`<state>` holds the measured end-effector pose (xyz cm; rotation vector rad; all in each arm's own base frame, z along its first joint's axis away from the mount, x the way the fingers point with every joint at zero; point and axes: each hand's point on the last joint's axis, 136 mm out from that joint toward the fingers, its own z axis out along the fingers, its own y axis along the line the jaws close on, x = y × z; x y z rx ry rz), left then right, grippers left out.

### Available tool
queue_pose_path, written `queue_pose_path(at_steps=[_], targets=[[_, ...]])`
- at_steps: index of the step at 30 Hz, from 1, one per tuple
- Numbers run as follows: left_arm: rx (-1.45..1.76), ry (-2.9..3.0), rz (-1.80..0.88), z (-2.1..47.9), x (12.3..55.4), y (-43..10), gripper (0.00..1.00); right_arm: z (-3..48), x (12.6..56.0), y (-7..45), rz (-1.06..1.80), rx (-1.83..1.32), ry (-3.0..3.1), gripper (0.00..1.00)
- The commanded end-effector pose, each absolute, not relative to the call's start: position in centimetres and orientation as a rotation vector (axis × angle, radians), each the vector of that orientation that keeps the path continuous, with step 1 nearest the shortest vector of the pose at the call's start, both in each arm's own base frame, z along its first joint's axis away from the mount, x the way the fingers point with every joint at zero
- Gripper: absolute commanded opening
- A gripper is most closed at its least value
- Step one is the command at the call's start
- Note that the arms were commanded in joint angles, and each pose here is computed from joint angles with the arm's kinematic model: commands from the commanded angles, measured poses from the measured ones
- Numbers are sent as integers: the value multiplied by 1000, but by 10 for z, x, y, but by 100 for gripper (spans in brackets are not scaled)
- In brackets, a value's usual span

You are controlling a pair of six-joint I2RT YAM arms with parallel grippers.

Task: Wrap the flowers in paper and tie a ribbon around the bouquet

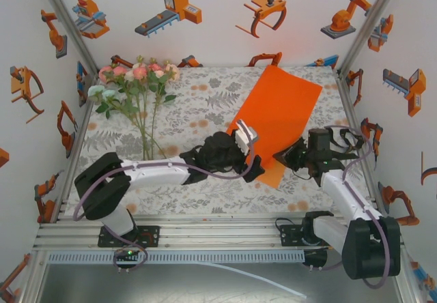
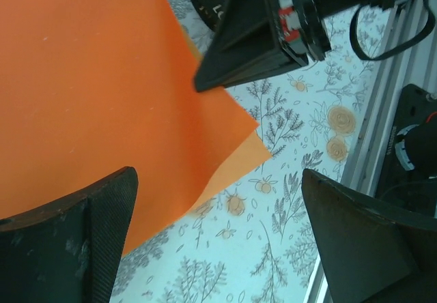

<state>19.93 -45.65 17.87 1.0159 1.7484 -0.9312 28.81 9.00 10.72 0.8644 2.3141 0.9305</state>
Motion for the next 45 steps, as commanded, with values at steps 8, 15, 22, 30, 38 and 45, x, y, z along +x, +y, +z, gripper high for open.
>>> queue_pose_path(at_steps=[8, 15, 22, 30, 38, 45], targets=[[867, 1720, -840, 158, 236, -479, 72, 157, 298, 115, 1028, 802, 2226, 0], [760, 1806, -875, 179, 248, -470, 0, 194, 294, 93, 794, 598, 2247, 53], [280, 1953, -1047, 214, 295, -417, 0, 228, 290, 28, 450, 731, 2025, 45], [-97, 1996, -1050, 224, 325, -359, 0, 143, 329, 77, 664, 711, 2223, 0], [-268, 1962, -912, 223, 349, -293, 0, 58, 339, 94, 643, 748, 2417, 0], [-388, 2003, -614, 194, 392, -200, 0, 21, 308, 87, 598, 833, 2484, 0]])
